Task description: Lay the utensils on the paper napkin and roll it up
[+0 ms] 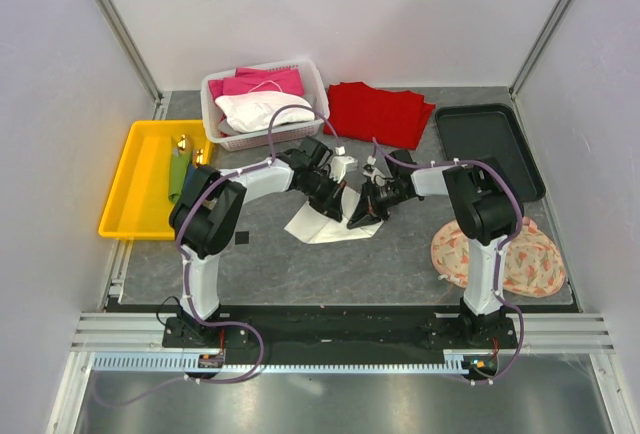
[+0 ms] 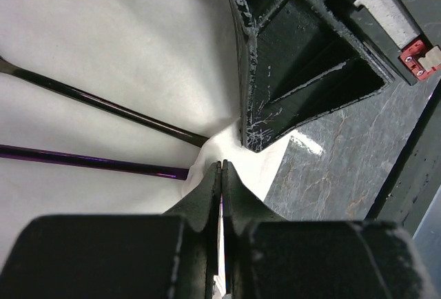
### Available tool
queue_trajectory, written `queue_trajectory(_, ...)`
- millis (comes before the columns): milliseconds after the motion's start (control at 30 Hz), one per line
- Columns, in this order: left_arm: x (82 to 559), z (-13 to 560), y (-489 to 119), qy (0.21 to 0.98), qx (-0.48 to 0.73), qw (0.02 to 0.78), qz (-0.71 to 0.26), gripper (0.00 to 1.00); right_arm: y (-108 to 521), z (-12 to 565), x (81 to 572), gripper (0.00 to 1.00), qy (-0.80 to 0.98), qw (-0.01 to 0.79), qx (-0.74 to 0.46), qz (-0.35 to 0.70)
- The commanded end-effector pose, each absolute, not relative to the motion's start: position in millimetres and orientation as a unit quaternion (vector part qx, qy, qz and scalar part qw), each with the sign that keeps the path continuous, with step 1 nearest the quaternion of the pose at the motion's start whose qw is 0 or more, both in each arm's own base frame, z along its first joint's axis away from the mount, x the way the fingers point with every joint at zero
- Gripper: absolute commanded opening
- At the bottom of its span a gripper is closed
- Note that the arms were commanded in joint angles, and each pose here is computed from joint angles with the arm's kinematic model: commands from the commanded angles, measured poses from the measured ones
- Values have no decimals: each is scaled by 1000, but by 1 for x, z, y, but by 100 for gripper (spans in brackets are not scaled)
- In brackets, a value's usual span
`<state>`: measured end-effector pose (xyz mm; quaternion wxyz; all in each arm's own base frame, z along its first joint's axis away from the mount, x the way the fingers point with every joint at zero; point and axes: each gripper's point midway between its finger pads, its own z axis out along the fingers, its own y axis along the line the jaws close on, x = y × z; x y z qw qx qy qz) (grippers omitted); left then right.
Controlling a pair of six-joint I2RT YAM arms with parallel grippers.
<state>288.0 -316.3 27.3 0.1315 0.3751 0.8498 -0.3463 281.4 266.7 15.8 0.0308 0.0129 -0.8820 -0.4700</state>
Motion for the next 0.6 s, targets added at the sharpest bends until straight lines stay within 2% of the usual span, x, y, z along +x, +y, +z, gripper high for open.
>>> queue_trajectory(0, 302, 36, -324, 849, 367, 145, -353, 4, 262, 36, 294, 12, -876, 8, 29, -481)
queue_trajectory(33, 302, 36, -324, 849, 366, 146, -353, 4, 256, 40, 298, 16, -875, -4, 34, -482)
queue_trajectory(67, 302, 36, -324, 849, 366, 146, -353, 4, 253, 43, 300, 25, -875, -9, 37, -482)
queue_trajectory(167, 302, 34, -324, 849, 367, 144, -351, 4, 238, 56, 310, 42, -879, -30, 41, -475)
queue_trajectory(233, 303, 33, -323, 850, 366, 144, -350, 4, 225, 63, 313, 48, -889, -35, 36, -455)
queue_trajectory(300, 304, 31, -323, 851, 366, 142, -349, 4, 213, 62, 311, 53, -899, -37, 44, -433)
queue_trajectory(567, 306, 31, -323, 852, 364, 144, -348, 4, 177, 50, 311, 56, -926, -39, 41, -373)
